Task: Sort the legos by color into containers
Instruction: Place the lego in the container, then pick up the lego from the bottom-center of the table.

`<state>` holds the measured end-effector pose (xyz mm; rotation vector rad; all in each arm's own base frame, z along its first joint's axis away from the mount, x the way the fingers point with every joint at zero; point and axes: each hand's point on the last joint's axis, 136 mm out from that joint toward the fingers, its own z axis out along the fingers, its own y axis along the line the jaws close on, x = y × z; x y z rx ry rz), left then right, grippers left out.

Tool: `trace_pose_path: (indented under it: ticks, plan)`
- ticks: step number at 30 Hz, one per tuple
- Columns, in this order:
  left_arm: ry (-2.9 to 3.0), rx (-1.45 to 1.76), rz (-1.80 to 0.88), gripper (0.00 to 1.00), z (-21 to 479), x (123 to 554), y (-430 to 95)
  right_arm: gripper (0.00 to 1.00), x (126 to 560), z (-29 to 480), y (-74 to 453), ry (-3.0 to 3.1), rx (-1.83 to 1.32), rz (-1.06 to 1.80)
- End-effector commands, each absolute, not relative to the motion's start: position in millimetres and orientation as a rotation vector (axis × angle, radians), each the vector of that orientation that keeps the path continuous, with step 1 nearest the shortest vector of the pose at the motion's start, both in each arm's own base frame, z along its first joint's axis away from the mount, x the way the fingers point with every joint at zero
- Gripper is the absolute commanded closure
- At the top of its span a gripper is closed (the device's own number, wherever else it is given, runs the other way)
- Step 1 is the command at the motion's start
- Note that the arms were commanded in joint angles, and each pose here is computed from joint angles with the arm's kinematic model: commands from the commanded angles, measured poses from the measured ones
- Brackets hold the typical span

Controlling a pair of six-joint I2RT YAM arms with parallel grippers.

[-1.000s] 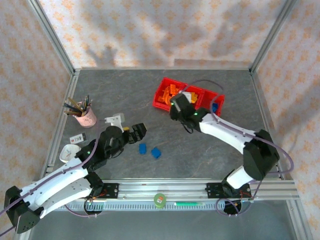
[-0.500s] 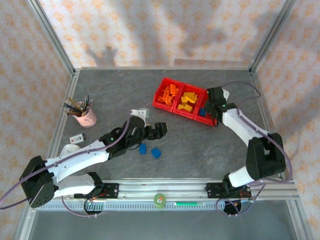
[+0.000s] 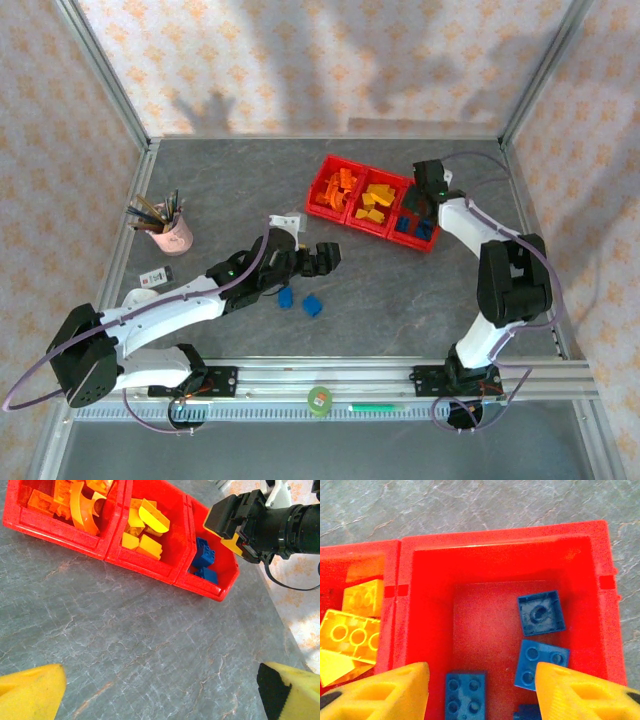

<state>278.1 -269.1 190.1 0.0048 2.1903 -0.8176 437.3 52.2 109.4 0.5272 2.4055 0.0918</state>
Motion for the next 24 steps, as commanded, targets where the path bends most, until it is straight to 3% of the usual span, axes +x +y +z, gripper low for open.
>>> trace_pose_path:
  ticks: [1,11,24]
  plan:
    - [2.126,0.016,-0.826,0.01,212,280,-269,0.4,429,138,66,2.356,0.479,0.189]
    - [2.088,-0.088,-0.752,0.01,216,266,-228,0.29,370,144,140,2.419,0.248,0.286]
    - [2.064,-0.292,-0.602,0.01,206,238,-153,0.23,295,110,283,2.501,-0.073,0.421]
